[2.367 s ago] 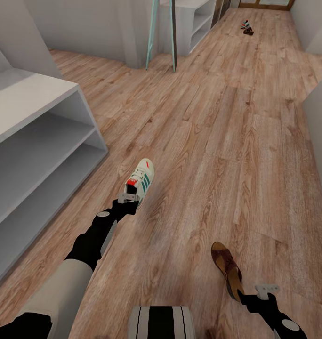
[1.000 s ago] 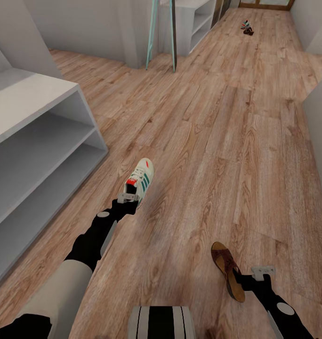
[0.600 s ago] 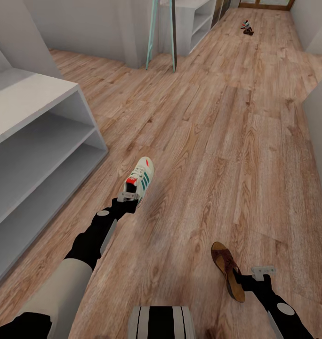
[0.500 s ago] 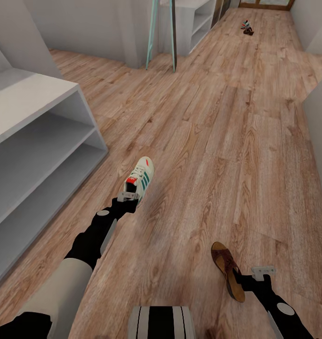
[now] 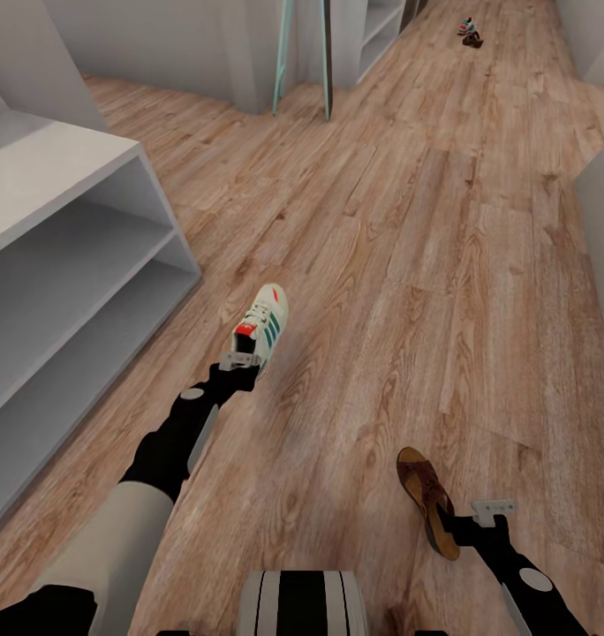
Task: Pick up the two gym shoes and the two sandals from the corridor floor and place them onto the hallstand (shoe rack) in the corridor, making sure they are on the rack and not on the floor. Arrange them so the two gym shoes are next to each other and the two sandals are next to each other.
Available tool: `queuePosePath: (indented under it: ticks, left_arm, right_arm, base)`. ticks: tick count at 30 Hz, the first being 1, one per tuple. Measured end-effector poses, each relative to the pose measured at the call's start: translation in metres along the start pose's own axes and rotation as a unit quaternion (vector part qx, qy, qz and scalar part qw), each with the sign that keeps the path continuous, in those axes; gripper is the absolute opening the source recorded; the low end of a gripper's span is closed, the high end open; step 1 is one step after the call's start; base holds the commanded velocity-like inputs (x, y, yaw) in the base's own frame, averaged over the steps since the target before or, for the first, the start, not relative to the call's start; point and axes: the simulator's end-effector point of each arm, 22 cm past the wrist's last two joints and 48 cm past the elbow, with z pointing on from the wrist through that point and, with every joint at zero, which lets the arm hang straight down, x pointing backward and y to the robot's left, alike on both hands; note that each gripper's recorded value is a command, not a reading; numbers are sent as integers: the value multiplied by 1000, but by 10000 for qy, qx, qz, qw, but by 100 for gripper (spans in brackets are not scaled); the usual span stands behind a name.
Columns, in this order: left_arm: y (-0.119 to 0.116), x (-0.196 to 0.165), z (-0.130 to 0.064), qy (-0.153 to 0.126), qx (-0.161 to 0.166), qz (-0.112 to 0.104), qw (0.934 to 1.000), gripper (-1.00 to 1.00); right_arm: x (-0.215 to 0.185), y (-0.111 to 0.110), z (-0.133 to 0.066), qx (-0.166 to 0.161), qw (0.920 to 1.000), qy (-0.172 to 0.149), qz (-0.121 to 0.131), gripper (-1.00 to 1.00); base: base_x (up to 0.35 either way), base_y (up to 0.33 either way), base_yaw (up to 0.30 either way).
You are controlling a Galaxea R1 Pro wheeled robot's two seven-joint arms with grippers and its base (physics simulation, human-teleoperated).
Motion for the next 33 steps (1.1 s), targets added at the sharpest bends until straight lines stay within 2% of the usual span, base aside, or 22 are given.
queuePosePath:
  ticks: [11,15,22,33]
  left_arm:
    - [1,27,13,159,9,-43,9999,-100]
    - [1,26,15,148,12,-39,9999,-100]
    - [2,-1,12,-110,0,-29,9999,-100]
    - [2,13,12,147,-5,-54,9999,-100]
  right_arm:
    - [26,3,7,-22,9997,251,-12,100]
    - [29,3,7,-25,9996,277,-13,100]
    - [35,4,8,-34,9994,333,-19,100]
    - [44,5,9,-43,9991,420,-28,100]
  base:
    - [0,0,0]
    - [0,0,0]
    - [0,0,0]
    - [0,0,0]
